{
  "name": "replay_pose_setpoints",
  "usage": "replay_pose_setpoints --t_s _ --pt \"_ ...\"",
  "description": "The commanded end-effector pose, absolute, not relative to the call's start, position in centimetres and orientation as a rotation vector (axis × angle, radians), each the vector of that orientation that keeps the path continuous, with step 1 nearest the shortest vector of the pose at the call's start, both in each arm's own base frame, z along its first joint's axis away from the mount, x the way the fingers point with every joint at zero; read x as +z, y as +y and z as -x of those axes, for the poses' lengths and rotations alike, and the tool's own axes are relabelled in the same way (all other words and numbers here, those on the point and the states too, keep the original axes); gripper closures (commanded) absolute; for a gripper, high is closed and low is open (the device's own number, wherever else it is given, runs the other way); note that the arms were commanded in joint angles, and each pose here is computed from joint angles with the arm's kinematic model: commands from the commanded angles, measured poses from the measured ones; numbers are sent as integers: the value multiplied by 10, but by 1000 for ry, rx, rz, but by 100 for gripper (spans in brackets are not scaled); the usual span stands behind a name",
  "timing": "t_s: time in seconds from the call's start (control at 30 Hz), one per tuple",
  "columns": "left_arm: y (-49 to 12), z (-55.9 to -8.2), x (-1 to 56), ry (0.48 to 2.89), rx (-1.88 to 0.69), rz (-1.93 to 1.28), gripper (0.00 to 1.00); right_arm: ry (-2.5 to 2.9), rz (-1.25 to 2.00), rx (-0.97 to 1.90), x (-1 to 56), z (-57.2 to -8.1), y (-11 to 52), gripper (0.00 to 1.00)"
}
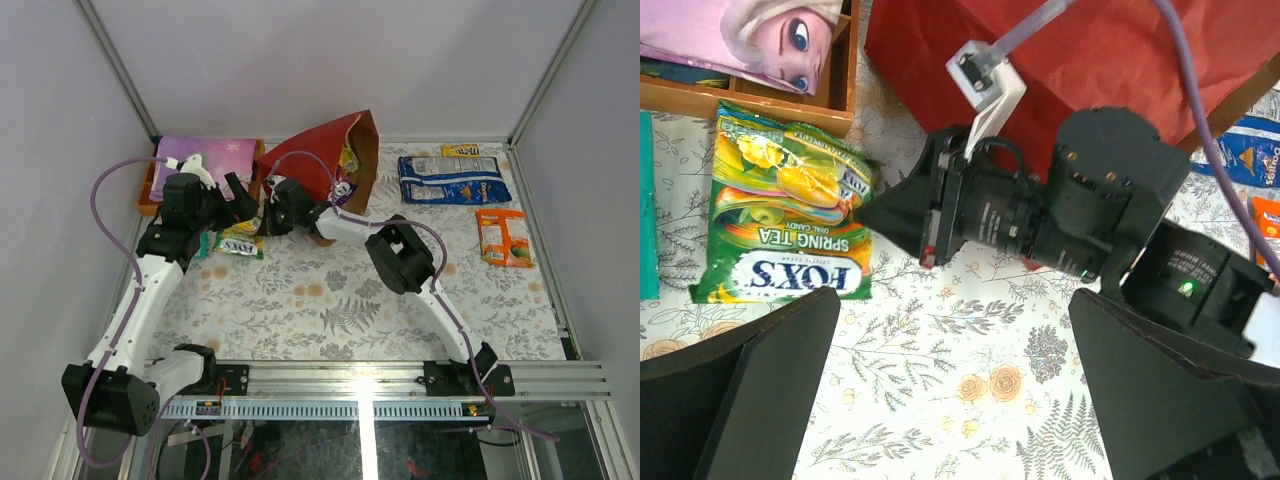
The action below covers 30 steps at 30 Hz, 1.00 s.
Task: Take the snacks out of the paper bag
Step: Place the snack at the center of the board.
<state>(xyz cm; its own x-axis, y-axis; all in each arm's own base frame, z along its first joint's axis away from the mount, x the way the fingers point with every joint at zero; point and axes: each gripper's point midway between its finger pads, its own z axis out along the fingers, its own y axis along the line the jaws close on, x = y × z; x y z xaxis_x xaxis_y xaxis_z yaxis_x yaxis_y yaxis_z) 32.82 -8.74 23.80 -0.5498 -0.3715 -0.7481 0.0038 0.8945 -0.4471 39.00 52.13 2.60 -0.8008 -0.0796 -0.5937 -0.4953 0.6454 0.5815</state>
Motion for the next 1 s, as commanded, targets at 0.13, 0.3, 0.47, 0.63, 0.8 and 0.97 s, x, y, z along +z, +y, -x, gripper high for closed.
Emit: replay_pose_setpoints --t_s 0.13,0.3,0.47,0.63,0.8,0.97 --pt "-90 -333 238 2102 -518 263 0 2267 456 1069 59 -417 527 99" --pt "-87 -333 233 2110 -497 276 0 2243 492 1127 73 -411 533 64" --pt "-74 -333 207 2156 -415 360 0 2216 524 1157 114 -394 522 37" --pt "-76 -331 184 2155 -451 465 6 2098 492 1098 189 -373 468 25" --pt "-86 -351 168 2144 -530 534 51 2041 520 1086 219 -329 398 60" --pt "-103 -381 142 2173 -629 624 100 1943 636 1142 236 -275 359 93"
